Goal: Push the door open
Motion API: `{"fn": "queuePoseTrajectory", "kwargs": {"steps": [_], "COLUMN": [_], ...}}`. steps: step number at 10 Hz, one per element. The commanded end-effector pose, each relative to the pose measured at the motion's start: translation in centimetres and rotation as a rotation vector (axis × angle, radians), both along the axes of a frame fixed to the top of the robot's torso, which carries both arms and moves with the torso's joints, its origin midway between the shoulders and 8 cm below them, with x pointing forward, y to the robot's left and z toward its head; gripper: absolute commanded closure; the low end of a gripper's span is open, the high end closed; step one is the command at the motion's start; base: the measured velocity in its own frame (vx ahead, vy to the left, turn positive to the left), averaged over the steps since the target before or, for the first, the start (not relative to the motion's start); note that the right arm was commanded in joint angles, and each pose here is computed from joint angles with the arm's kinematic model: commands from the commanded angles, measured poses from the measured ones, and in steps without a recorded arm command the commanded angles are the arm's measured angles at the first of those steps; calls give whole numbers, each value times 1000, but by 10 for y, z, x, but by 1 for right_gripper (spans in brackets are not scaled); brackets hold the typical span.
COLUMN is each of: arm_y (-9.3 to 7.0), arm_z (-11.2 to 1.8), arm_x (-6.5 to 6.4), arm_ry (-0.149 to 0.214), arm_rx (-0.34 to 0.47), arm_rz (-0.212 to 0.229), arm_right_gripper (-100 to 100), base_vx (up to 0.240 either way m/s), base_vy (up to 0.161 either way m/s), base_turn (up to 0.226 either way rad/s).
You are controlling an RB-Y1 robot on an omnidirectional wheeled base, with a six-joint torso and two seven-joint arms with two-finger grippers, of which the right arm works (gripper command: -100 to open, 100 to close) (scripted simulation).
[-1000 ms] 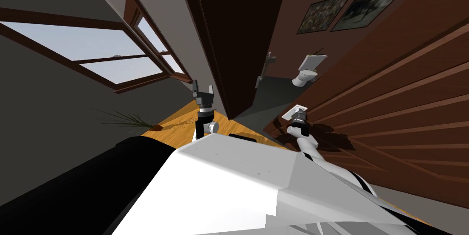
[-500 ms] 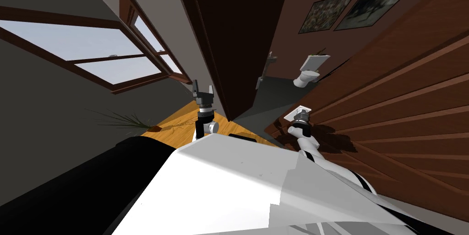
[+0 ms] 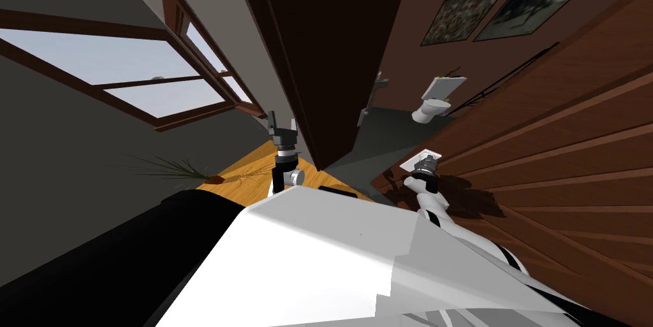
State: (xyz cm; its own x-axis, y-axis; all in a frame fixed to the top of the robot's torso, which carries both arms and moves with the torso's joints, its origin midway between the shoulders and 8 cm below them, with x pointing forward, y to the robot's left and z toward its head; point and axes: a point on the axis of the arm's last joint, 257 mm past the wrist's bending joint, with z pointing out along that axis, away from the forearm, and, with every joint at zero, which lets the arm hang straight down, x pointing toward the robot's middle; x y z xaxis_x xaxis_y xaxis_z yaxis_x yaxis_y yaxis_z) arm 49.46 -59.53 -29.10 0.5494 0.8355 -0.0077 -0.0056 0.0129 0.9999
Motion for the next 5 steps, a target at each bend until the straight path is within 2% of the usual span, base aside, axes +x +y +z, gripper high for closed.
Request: {"fn": "queuePoseTrajectory", "kwargs": {"steps": [1, 2, 3, 5], "arm_y": [-22, -21, -31, -31], "arm_z": [7, 9, 7, 7], "arm_x": [-11, -10, -18, -18], "arm_ry": [-12, -16, -12, -12], "arm_rx": [-16, -17, -14, -14], "arm_rz": [-43, -42, -71, -71], "arm_right_gripper": [100, 100, 100, 100], "base_vx": [143, 111, 119, 53], "base_vy": [-15, -18, -12, -11], "base_turn": [26, 0, 32, 10]}}
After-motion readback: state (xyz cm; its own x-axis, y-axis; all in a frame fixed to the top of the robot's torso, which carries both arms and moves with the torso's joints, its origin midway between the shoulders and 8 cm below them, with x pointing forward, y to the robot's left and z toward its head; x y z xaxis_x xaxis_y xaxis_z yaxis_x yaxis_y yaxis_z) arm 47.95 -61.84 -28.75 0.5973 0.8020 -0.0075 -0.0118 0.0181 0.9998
